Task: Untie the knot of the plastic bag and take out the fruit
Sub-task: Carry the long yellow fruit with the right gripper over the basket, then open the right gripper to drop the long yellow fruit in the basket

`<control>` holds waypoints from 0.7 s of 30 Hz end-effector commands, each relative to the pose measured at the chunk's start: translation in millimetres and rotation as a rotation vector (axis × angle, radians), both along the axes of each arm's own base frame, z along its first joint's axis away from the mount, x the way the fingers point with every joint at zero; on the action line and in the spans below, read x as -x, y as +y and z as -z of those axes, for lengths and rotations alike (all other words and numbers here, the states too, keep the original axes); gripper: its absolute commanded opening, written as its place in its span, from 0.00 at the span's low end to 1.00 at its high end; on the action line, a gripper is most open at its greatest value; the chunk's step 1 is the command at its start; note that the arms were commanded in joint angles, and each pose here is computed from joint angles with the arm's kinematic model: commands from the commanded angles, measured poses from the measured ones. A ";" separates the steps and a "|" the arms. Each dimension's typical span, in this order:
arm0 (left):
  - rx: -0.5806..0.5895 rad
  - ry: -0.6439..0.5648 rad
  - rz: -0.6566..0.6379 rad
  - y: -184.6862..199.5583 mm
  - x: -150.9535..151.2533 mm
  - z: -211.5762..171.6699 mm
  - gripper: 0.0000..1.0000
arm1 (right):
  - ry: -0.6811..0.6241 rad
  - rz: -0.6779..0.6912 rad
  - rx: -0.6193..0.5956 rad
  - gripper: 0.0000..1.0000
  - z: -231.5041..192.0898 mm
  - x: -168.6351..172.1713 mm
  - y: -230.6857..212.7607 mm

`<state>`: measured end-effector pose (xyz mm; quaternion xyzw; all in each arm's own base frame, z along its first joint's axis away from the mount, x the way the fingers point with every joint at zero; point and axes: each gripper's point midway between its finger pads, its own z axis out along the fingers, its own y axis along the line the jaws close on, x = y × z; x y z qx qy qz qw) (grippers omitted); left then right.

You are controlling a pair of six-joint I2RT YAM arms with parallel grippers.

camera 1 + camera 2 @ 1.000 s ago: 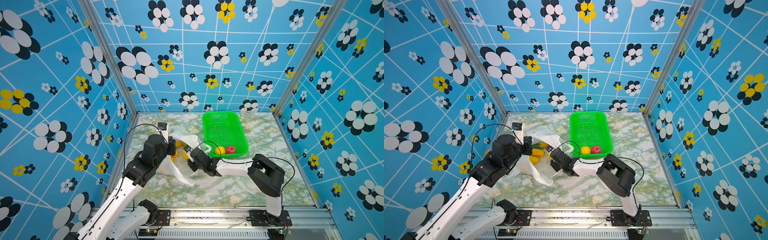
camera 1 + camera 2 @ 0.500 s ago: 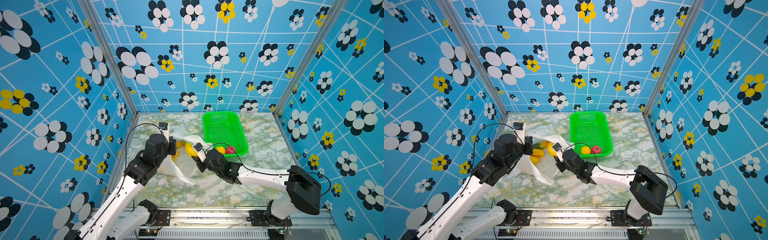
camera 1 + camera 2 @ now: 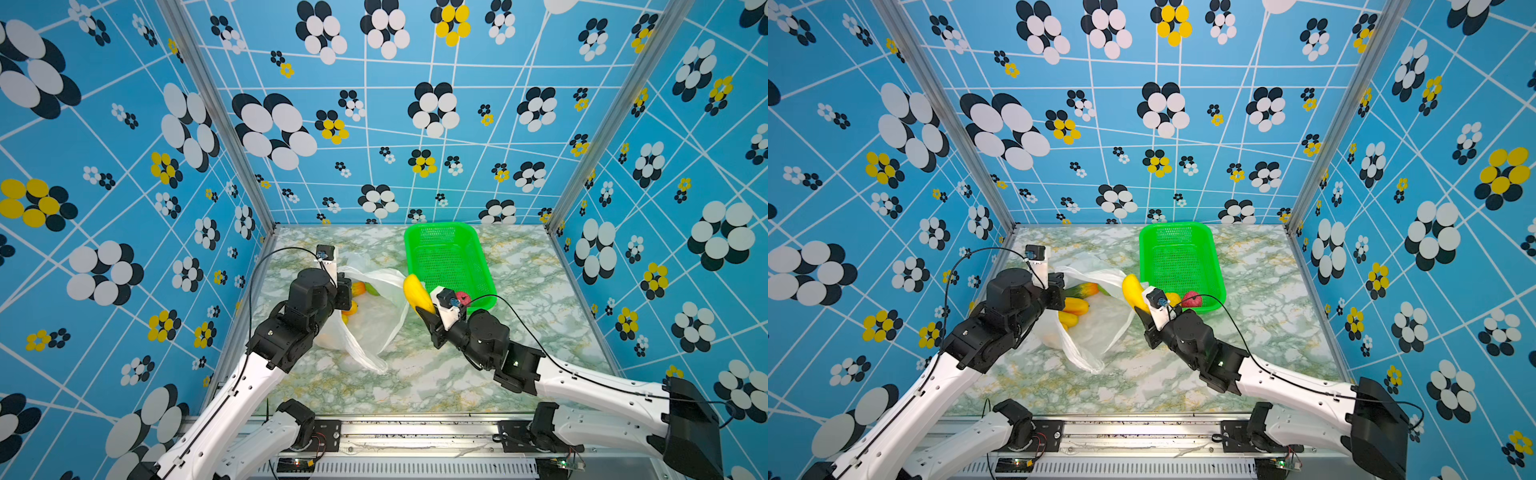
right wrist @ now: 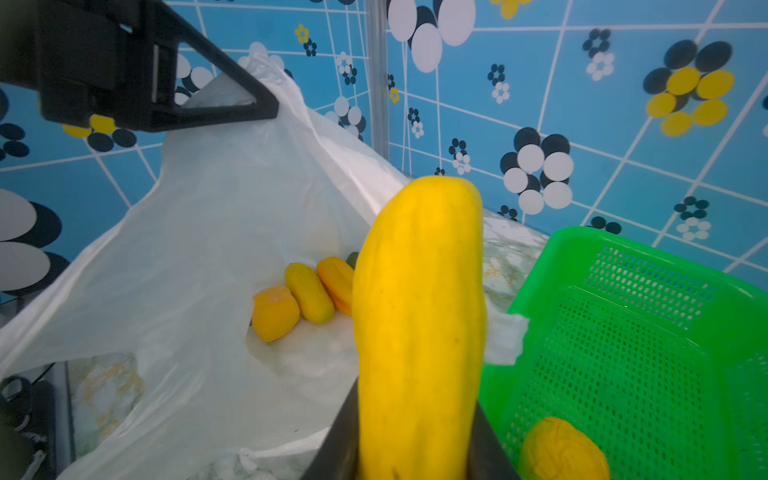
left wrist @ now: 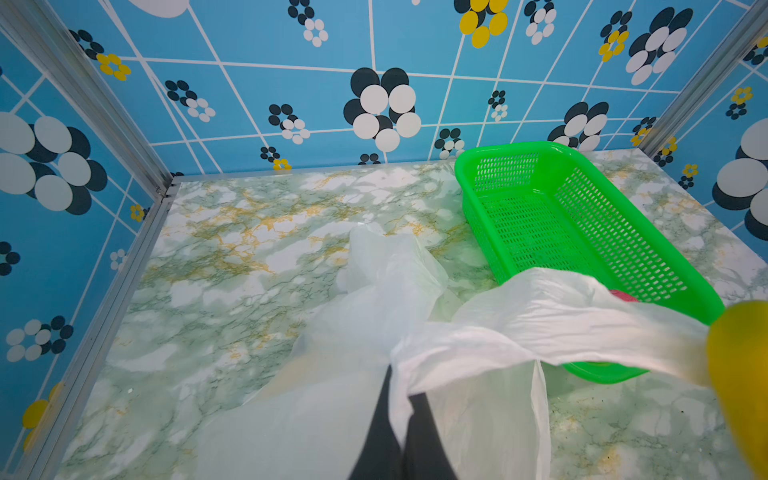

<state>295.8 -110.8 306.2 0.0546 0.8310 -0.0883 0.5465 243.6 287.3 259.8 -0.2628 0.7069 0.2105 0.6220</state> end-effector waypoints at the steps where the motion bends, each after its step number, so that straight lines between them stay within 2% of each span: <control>1: 0.013 -0.005 -0.021 6.0 3.3 0.0 0.00 | -0.028 0.177 -0.022 0.23 -6.9 -21.0 -36.5; 5: 0.013 -0.006 -0.019 6.1 4.1 0.1 0.00 | 0.021 0.316 -0.024 0.24 2.1 -45.8 -65.8; 9: 0.015 -0.004 -0.019 5.9 4.1 0.8 0.00 | 0.132 0.463 0.013 0.24 24.6 -78.9 -95.2; 15: 0.013 -0.006 -0.021 6.1 3.9 -0.1 0.00 | 0.342 0.646 0.188 0.26 74.9 -123.8 -133.6; 21: 0.013 0.001 -0.019 5.3 3.1 1.4 0.00 | 0.515 0.713 0.332 0.27 125.8 -153.9 -152.4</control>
